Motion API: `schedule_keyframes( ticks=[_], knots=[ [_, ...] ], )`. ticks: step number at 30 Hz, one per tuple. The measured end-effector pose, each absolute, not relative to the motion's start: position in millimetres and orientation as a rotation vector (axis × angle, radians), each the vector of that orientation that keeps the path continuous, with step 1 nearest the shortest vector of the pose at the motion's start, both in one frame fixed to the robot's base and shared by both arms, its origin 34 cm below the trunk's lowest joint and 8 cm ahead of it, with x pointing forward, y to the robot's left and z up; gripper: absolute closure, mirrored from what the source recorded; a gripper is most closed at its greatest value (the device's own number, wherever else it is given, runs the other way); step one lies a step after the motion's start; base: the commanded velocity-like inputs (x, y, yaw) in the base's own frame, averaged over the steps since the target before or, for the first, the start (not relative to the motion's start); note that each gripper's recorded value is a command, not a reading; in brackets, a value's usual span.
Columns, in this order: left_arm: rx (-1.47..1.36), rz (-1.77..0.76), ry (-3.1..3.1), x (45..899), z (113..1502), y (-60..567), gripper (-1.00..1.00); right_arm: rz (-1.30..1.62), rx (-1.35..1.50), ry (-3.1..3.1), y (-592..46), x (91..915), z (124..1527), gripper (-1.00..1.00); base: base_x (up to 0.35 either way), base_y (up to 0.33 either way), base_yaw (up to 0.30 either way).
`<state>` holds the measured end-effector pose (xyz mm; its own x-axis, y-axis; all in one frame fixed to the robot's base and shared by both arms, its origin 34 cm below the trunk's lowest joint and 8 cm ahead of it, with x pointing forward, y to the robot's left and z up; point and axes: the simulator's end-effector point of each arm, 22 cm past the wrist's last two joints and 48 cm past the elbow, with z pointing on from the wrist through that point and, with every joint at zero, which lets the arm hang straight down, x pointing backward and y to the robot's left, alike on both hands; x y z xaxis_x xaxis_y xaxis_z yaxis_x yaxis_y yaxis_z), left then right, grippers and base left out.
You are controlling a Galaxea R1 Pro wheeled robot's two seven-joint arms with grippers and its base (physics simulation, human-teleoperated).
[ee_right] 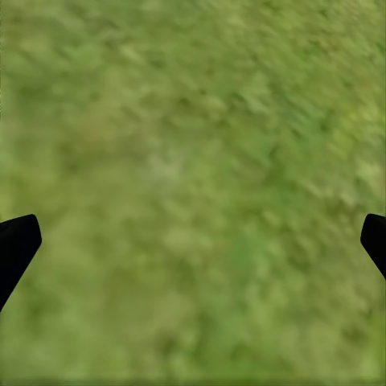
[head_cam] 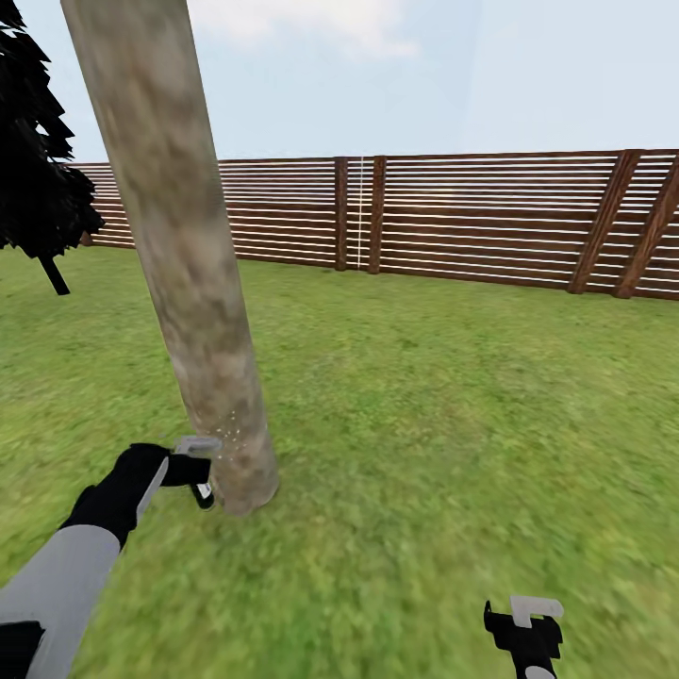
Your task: In the garden, pick up the pesticide atomizer on the floor and spray pesticide onto both trees until each tree trunk is fully covered.
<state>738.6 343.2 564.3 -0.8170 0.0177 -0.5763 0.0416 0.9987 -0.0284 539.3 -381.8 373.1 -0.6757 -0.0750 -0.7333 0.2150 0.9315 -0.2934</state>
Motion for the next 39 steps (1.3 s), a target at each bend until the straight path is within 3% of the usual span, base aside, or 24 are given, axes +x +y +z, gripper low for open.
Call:
schedule_keyframes(
  ticks=[3,6,12,20,26,39],
  knots=[
    [-0.004,0.05,2.519,735.7,578.2,405.9,1.0,-0.458,0.099,2.269,-381.8,539.3,373.1,-1.0,0.0,0.0,0.0],
    [-0.006,0.03,2.517,736.9,579.3,402.1,1.0,-0.458,0.098,2.269,-381.7,539.3,373.1,-1.0,0.0,0.0,0.0],
    [0.033,-0.08,2.531,744.2,585.2,335.9,1.0,-0.457,0.097,2.27,-381.5,539.2,373.0,-1.0,0.0,0.0,0.0],
    [-0.028,0.054,2.517,743.6,610.8,413.2,1.0,-0.458,0.097,2.269,-381.6,539.4,373.2,-1.0,0.0,0.0,0.0],
    [-0.02,0.052,2.528,739.2,604.1,410.2,1.0,-0.458,0.097,2.269,-381.7,539.4,373.3,-1.0,0.041,-0.051,0.0],
    [-0.026,0.045,2.525,739.5,603.3,408.8,1.0,-0.457,0.097,2.269,-380.7,539.5,373.1,-1.0,0.053,-0.26,0.0]
  ],
)
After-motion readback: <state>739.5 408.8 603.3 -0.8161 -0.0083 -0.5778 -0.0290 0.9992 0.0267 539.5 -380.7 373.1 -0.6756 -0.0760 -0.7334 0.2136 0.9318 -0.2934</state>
